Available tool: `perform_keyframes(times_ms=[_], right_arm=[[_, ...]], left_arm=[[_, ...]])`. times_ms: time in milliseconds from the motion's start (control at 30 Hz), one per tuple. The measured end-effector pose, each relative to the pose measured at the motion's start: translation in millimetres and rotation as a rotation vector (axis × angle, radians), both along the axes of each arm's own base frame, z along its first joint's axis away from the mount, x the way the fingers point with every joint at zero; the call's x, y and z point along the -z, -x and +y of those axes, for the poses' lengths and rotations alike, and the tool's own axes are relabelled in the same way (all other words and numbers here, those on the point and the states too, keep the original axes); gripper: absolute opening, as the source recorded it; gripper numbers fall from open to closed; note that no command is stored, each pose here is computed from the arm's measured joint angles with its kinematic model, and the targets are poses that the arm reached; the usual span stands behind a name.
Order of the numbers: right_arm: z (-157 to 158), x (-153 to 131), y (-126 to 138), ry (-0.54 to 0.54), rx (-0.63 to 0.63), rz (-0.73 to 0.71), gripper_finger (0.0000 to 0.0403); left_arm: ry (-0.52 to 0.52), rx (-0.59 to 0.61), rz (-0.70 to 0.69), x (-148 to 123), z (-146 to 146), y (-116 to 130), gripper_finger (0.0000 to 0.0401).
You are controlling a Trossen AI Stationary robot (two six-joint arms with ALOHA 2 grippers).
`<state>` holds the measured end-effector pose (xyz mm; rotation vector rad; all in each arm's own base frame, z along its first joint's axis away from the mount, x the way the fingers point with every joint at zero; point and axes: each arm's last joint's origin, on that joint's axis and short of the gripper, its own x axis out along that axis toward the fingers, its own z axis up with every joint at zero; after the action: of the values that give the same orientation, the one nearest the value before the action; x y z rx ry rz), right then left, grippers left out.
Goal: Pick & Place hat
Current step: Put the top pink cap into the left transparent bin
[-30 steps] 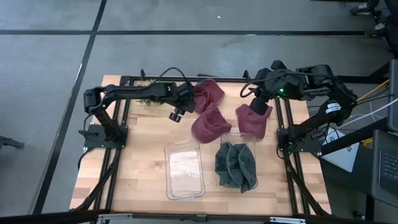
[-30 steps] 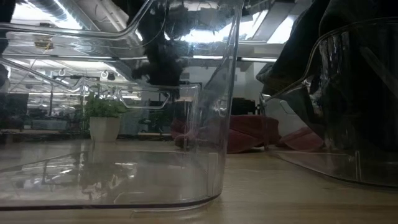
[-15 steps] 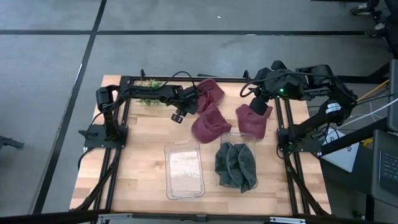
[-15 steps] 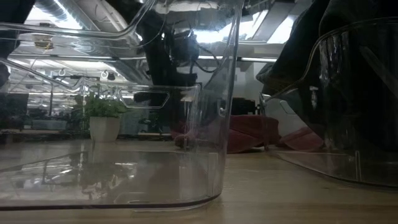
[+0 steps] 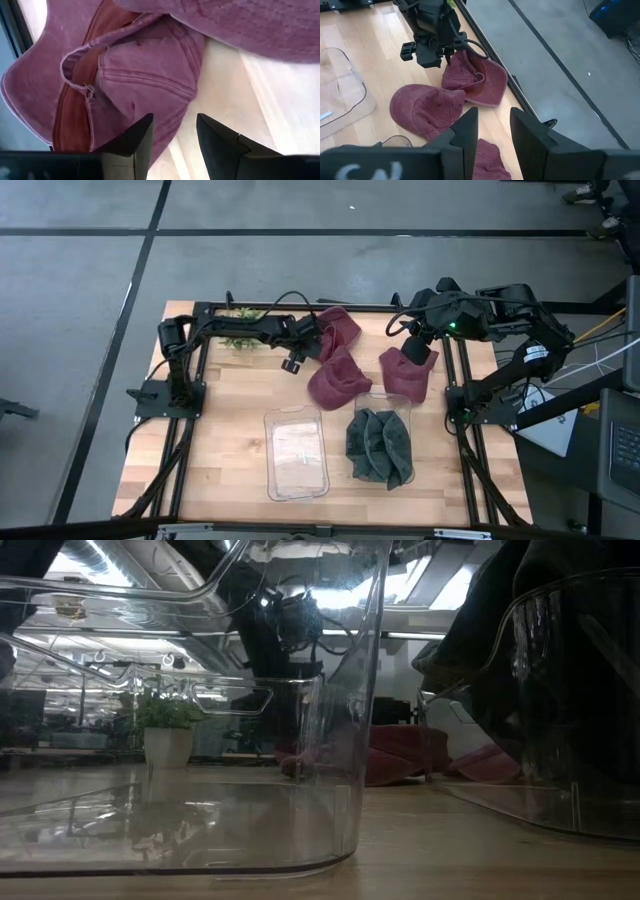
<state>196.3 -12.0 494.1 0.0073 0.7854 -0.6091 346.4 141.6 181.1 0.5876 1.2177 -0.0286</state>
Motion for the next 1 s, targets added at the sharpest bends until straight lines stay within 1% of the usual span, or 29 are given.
perform_keyframes(times_ms=[200, 267, 467, 800, 1000], right_arm=[[0, 0, 0, 0.000, 0.000, 0.000, 0.0113], [0, 0, 0, 0.000, 0.000, 0.000, 0.0113], [0, 0, 0, 0.002, 0.002, 0.000, 0.0113], [0, 0, 0, 0.001, 0.001, 0.000, 0.0113], [0, 0, 0, 0.001, 0.001, 0.000, 0.0113]], left_arm=[[-0.001, 0.009, 0.035, 12, 2, -3, 0.0145], [0.009, 0.002, 0.089, 22, 3, -1, 0.0145], [-0.018, -0.014, 0.125, 36, 5, -4, 0.0145], [-0.056, -0.030, 0.112, 36, 7, -6, 0.0145], [-0.085, -0.049, 0.079, 34, 9, -9, 0.0145]])
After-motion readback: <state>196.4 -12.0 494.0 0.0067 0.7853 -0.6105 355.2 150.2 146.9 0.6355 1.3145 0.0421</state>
